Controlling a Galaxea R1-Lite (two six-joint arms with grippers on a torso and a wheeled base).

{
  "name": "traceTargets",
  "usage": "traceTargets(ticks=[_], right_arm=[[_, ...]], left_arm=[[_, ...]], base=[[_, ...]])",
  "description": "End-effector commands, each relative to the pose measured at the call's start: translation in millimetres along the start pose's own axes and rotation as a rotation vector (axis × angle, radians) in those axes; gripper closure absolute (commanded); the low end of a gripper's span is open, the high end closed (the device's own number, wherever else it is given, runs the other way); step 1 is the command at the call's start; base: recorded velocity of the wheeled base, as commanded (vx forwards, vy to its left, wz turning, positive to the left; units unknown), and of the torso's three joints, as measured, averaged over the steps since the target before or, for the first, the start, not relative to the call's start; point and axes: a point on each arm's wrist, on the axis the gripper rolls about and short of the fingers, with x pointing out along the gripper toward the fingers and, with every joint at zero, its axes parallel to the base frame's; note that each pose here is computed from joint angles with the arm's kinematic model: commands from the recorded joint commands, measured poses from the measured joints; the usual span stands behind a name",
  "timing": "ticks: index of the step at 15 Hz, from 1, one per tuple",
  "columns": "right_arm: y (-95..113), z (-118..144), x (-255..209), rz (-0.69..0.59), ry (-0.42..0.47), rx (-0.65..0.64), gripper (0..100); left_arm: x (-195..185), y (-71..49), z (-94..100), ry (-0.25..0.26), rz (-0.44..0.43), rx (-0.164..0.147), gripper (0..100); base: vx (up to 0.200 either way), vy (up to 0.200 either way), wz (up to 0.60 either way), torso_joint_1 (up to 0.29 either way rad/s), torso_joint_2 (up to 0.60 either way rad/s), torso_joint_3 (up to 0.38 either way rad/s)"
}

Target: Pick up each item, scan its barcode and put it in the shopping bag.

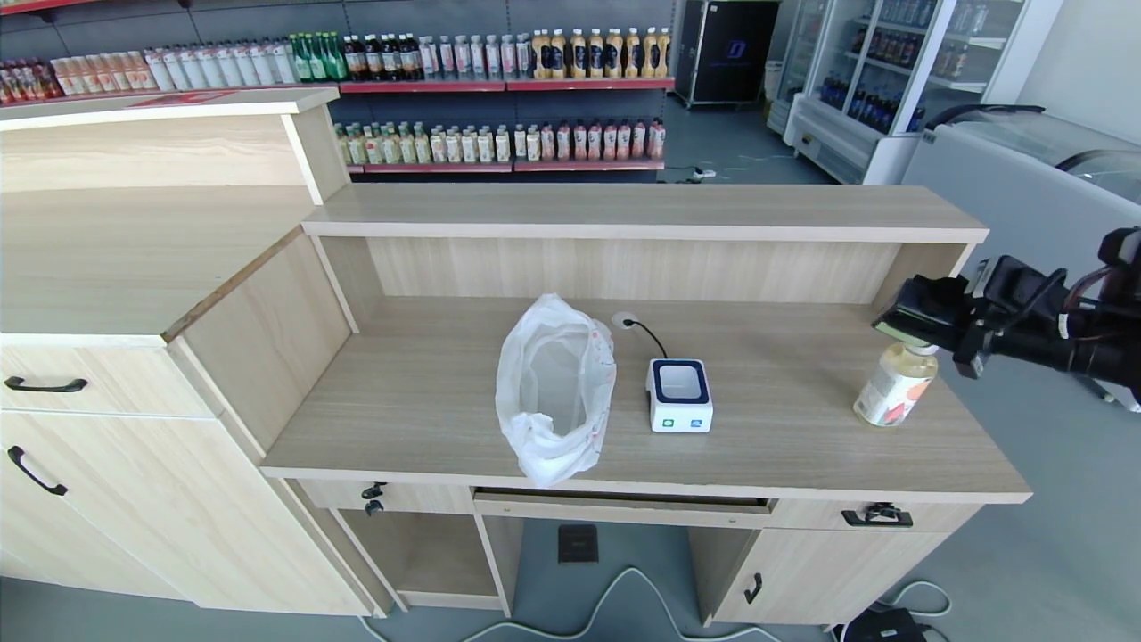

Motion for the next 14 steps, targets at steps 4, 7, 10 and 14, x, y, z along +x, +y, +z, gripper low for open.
traceTargets(ticks=[4,7,10,14], right_arm=[[55.6,114.5,-89.7,-0.057,-0.151,-0.745,100],[75.2,166.4,-73.1,-0.138,-0.416,-1.216,100],[98.5,211.3,-57.3,-0.334,-0.691,-1.502,100],[112.7,234.2,-63.2,-0.495,-0.819,-1.667,100]], left_arm=[[0.0,0.0,0.0,0.000,0.000,0.000,0],[0.0,0.0,0.0,0.000,0.000,0.000,0],[0.0,0.0,0.0,0.000,0.000,0.000,0],[0.0,0.0,0.0,0.000,0.000,0.000,0]], base=[[0.000,0.000,0.00,0.000,0.00,0.000],[0.000,0.000,0.00,0.000,0.00,0.000],[0.000,0.000,0.00,0.000,0.00,0.000],[0.000,0.000,0.00,0.000,0.00,0.000]])
